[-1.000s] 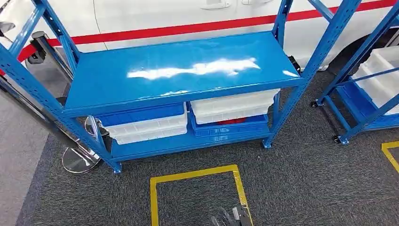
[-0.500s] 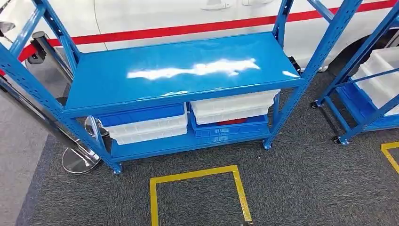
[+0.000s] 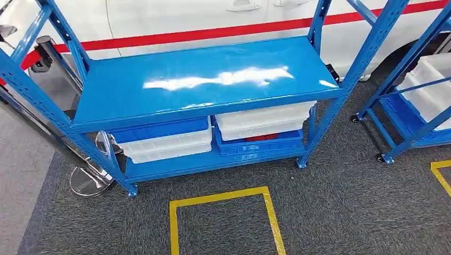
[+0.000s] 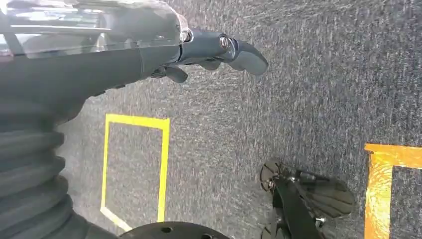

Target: Take the parts from the cabinet and place them on the table.

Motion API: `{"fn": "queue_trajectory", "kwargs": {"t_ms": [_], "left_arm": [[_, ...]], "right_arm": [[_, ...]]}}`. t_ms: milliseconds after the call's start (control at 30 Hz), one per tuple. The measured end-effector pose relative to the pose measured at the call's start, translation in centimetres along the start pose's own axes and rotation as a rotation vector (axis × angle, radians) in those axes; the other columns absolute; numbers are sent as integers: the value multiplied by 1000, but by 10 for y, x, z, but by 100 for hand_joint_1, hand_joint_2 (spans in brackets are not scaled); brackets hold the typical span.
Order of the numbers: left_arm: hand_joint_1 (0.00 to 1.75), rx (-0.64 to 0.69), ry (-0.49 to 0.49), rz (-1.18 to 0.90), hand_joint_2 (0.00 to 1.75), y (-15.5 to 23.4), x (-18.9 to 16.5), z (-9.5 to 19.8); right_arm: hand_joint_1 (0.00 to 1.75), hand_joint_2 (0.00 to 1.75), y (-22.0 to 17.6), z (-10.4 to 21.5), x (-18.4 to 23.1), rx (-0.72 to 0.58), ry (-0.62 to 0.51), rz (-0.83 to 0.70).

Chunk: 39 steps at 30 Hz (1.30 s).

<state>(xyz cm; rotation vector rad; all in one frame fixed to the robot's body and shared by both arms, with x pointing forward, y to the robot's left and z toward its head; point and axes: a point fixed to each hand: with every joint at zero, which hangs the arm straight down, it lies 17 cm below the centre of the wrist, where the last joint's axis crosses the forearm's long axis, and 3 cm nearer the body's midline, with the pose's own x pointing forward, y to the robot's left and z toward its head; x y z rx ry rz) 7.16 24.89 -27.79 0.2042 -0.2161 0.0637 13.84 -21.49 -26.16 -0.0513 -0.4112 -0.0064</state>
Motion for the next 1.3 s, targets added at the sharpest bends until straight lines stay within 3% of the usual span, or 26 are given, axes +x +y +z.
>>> {"fn": "queue_trajectory", "kwargs": {"t_ms": [800, 833, 867, 900, 1233, 1267, 1300], "left_arm": [[0, -9, -20, -49, 175, 2, 2, -1], [0, -16, -22, -44, 0, 1, 3, -1], [0, -18, -32, -38, 0, 0, 4, -1], [0, -16, -41, -34, 0, 0, 5, 0], [0, 21, -58, -41, 0, 7, 8, -1], [0, 21, -59, -40, 175, 7, 8, -1], [0, 21, -60, -40, 175, 7, 8, -1]], "right_arm": [[0, 175, -4, 1, -7, -22, 5, 58], [0, 175, -4, 1, -7, -22, 4, 59], [0, 175, -4, 1, -6, -22, -3, 60], [0, 0, -4, 1, -4, -22, -14, 59], [0, 0, 3, 2, 0, 7, -55, 88], [0, 0, 3, 2, 0, 9, -55, 93], [0, 0, 4, 3, 0, 12, -54, 97]]}}
